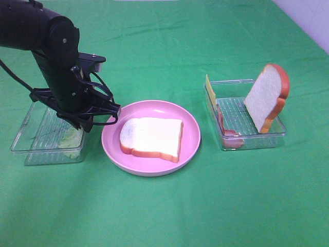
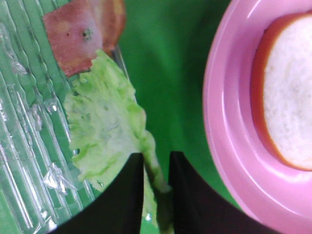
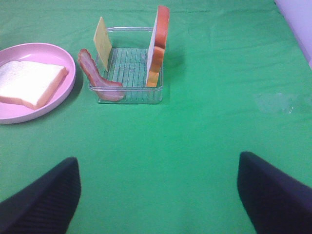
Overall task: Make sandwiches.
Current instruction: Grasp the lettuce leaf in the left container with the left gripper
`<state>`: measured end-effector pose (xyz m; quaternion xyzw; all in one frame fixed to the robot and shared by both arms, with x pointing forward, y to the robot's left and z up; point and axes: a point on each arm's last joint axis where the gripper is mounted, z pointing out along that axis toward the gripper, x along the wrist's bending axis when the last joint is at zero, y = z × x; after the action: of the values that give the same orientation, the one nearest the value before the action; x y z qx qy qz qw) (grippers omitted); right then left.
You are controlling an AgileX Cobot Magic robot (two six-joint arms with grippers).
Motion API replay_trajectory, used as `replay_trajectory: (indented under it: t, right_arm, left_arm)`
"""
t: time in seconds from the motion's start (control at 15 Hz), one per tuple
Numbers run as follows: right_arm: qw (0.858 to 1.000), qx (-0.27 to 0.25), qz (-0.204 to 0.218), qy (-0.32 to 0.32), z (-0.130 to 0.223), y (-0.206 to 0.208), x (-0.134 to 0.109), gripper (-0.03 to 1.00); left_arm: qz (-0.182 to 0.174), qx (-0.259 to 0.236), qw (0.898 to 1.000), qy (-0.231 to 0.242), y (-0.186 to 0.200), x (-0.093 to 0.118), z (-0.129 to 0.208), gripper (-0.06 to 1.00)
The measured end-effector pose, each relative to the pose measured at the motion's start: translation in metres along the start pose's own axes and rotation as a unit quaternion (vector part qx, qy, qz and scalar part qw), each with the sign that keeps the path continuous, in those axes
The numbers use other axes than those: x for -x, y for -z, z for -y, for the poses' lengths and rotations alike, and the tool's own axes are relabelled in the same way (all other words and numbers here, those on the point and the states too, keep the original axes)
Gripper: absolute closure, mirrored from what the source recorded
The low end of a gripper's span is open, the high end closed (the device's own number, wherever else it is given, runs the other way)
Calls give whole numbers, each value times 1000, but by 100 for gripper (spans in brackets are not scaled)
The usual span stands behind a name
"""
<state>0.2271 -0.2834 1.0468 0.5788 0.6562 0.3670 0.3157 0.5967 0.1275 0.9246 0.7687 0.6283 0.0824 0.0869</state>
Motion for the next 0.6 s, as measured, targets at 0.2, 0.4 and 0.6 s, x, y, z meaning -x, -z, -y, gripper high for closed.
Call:
replay_trajectory:
  t: [0.2,0.4,0.6]
  right_arm:
    - [1000,0,0,0,0,0,0,15]
    - [1000,0,0,0,0,0,0,15]
    - [1000,0,0,0,0,0,0,15]
  left_arm:
    - [1,-1,1000,8,0,0,0,92]
    - [1,-1,1000,9,0,0,0,92]
    - [1,-1,1000,11,0,0,0,92]
